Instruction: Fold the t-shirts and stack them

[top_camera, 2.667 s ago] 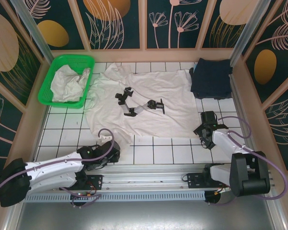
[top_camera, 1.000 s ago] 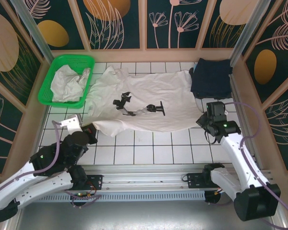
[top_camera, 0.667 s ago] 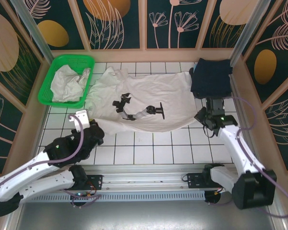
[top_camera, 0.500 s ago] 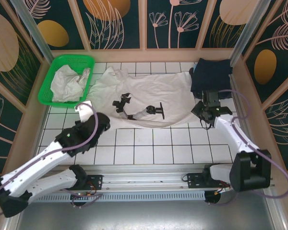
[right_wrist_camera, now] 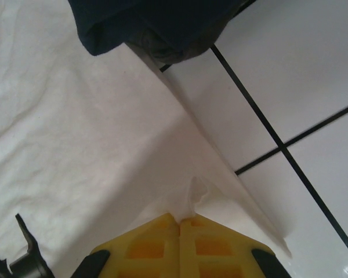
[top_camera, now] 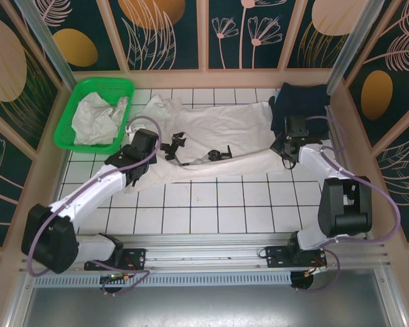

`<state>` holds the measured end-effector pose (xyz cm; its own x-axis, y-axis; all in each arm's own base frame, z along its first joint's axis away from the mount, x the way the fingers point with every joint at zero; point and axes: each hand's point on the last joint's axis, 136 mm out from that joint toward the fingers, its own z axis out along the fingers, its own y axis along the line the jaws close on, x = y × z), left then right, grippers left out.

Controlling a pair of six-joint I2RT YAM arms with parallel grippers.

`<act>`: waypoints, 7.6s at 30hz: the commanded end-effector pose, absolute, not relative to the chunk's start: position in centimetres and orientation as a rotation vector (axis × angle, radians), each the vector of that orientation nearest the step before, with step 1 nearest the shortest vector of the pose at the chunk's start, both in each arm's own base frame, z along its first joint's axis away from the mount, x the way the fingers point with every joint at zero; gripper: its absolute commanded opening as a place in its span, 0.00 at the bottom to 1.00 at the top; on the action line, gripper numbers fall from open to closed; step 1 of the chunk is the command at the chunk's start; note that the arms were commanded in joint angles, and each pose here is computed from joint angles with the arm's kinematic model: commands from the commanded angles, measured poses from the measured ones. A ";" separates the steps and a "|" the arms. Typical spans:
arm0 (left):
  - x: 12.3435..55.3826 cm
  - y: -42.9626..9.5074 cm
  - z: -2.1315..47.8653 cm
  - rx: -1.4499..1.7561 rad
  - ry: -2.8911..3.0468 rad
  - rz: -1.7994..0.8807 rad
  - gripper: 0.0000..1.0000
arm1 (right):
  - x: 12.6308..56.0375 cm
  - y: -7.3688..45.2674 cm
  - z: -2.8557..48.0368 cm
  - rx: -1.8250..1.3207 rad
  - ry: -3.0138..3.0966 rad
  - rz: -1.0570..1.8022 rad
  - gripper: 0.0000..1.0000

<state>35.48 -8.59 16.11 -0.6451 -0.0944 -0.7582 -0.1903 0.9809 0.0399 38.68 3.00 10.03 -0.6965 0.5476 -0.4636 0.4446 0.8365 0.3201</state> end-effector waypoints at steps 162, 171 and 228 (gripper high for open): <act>35.8 -21.7 3.3 -0.053 2.514 -0.562 0.00 | 28.3 10.1 2.3 0.437 2.576 0.432 0.47; 39.4 -22.9 6.1 0.051 2.491 -0.473 0.03 | 28.1 9.7 2.7 0.475 2.555 0.422 0.48; 30.9 -7.3 2.1 -0.400 2.493 -0.270 0.58 | 27.1 4.8 4.2 0.655 2.501 0.324 0.52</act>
